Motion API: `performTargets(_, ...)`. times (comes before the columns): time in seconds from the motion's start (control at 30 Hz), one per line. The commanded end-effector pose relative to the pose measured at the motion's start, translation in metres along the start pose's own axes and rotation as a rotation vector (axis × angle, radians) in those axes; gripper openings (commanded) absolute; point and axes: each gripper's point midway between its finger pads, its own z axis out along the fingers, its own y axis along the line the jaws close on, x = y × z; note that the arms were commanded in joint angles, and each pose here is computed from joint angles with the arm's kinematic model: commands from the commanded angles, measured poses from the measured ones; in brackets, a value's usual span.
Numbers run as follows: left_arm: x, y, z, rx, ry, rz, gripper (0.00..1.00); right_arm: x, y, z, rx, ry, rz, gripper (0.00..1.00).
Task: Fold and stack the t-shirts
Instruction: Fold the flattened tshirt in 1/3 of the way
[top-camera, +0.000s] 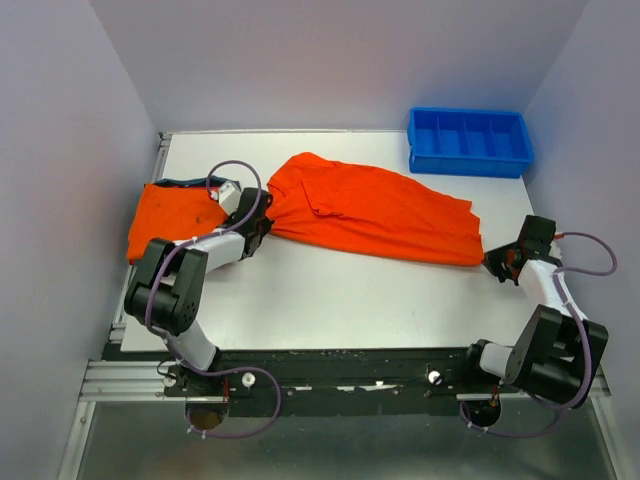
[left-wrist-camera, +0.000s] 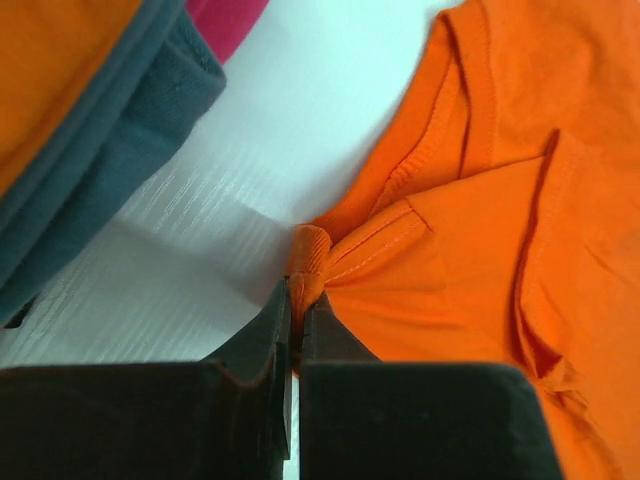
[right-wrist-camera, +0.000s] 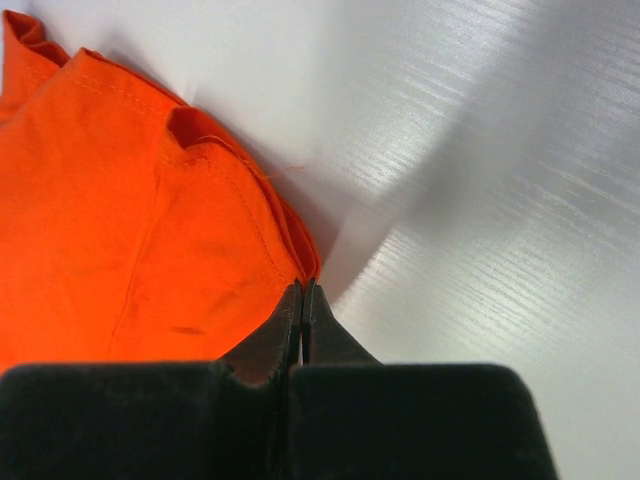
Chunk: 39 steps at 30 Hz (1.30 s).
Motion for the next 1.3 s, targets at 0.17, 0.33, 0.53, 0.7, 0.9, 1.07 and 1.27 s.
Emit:
performTargets(0.17,-0.018,0.001,-0.030,0.017,-0.060,0.024,0.00,-0.005,0.005,-0.021,-0.034,-0.028,0.010,0.01)
performTargets(0.33,0.007,0.019,-0.023,-0.023,0.003,0.034,0.00,0.015,-0.007,-0.007,-0.009,0.048,0.027,0.01)
performTargets(0.53,-0.030,-0.007,-0.040,-0.010,-0.055,0.068,0.00,-0.011,0.032,-0.031,-0.112,0.000,0.016,0.01)
performTargets(0.7,-0.119,-0.077,-0.091,0.067,-0.203,0.095,0.00,-0.060,0.094,-0.098,-0.259,-0.102,0.011,0.01)
performTargets(0.9,-0.213,-0.131,-0.194,0.205,-0.368,0.096,0.00,-0.098,0.141,-0.218,-0.457,-0.273,-0.019,0.01)
performTargets(1.07,-0.256,-0.145,-0.269,0.315,-0.470,0.072,0.00,-0.109,0.151,-0.295,-0.617,-0.434,-0.018,0.01)
performTargets(1.27,-0.278,-0.180,-0.266,0.315,-0.467,0.106,0.00,-0.116,0.186,-0.275,-0.641,-0.304,-0.012,0.01)
